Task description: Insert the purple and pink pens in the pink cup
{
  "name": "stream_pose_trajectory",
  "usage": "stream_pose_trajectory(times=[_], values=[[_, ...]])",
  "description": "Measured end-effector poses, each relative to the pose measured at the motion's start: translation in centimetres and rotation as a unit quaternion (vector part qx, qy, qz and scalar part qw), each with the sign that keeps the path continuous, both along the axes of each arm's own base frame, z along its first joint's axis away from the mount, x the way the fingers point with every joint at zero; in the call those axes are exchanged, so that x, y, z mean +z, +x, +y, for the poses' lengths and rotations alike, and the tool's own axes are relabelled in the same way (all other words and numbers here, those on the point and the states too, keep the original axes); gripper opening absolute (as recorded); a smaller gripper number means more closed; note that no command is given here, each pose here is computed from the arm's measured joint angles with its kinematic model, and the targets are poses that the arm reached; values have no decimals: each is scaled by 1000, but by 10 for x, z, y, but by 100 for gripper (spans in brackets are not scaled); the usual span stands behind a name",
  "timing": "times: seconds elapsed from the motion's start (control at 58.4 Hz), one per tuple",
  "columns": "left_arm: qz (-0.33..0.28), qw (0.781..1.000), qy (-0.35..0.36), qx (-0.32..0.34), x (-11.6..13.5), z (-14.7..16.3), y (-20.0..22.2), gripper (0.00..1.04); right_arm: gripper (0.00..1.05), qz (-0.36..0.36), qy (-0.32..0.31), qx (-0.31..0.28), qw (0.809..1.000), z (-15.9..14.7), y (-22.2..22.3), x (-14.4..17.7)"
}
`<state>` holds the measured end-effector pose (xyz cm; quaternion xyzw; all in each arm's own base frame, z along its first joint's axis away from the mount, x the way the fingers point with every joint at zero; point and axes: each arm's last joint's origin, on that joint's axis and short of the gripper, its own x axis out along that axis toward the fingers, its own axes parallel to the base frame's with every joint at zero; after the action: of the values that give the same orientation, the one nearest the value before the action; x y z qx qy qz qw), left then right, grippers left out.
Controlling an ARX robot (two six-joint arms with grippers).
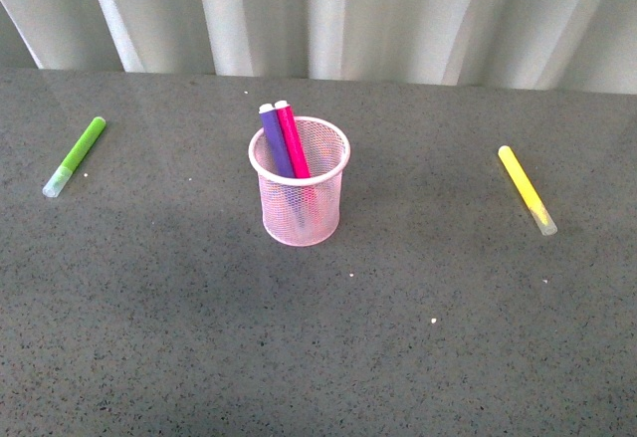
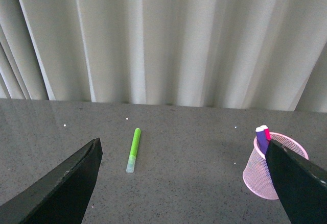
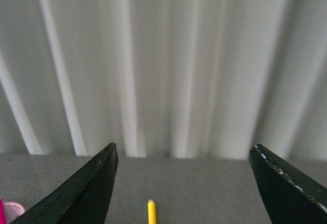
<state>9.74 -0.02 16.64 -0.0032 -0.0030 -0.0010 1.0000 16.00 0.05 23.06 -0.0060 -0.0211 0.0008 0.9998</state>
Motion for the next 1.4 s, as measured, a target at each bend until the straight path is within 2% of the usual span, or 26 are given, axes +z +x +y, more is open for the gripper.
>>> stream_pose_trajectory(times=[0.342,0.428,1.01,1.284,1.404], values=[[0,1000,0,0,0,0,0,98,15,24,1,0,1000,0,-26,-34],[0,1000,0,0,0,0,0,98,3,20,0,-1,1000,0,-29,-37],[0,1000,0,0,0,0,0,98,3,14,1,-1,1000,0,-46,-57],[0,1000,0,0,0,0,0,98,3,8,1,-1,1000,0,-52,-57],[0,1000,0,0,0,0,0,98,3,27,3,-1,1000,0,-60,-62]])
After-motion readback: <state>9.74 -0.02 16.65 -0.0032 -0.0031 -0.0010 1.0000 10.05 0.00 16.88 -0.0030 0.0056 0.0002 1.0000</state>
